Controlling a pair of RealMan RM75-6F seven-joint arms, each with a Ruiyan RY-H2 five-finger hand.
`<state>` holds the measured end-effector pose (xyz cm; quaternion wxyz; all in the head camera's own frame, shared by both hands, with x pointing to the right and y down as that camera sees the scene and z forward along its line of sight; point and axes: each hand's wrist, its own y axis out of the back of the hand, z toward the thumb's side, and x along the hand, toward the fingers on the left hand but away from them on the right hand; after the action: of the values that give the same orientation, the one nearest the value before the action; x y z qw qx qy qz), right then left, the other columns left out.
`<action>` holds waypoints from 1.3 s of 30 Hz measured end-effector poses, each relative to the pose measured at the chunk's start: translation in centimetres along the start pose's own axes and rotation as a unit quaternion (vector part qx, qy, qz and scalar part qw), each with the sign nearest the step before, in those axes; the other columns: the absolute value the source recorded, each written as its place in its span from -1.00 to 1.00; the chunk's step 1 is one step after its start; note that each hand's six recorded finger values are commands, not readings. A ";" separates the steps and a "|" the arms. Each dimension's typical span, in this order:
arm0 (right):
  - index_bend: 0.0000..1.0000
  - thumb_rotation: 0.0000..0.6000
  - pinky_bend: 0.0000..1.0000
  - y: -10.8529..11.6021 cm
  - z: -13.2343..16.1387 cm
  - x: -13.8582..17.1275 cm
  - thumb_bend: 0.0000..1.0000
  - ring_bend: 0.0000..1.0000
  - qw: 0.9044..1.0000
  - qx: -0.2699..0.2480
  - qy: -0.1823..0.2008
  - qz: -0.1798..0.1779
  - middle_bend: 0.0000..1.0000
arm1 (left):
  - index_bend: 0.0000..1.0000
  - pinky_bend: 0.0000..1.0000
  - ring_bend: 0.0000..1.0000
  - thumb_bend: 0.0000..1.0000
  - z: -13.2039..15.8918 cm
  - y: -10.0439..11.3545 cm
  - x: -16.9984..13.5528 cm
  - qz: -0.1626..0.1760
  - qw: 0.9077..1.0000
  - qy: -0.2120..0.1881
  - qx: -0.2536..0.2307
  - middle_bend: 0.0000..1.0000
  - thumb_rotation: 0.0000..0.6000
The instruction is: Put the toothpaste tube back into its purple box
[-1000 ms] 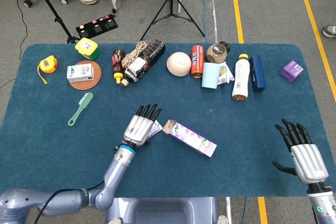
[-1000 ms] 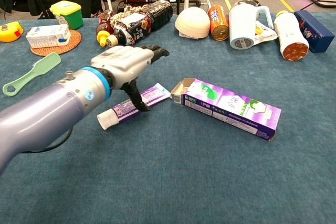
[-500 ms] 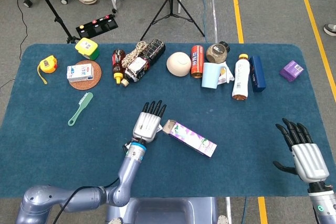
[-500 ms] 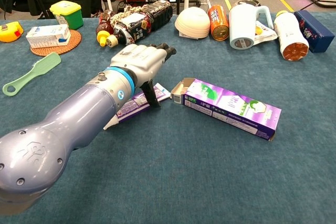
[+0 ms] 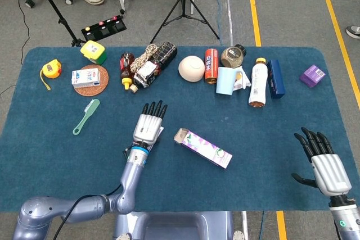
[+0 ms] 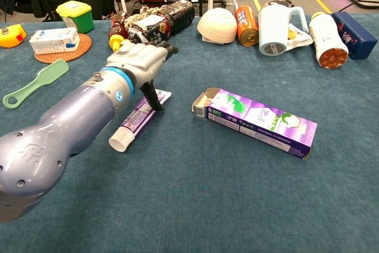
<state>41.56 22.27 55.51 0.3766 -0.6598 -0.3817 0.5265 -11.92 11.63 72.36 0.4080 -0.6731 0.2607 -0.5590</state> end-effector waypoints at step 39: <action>-0.84 1.00 -1.00 -0.3 0.7 0.1 -0.85 -1.00 1.000 0.002 0.007 0.003 -1.00 | -0.83 -0.68 -1.00 -0.66 -12.6 3.1 -6.8 -0.035 0.966 -0.198 0.164 -1.00 1.00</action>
<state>40.91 22.59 55.64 0.3790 -0.6636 -0.3763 0.5238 -25.41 12.20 66.65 0.5366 -0.7030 0.0554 -0.4636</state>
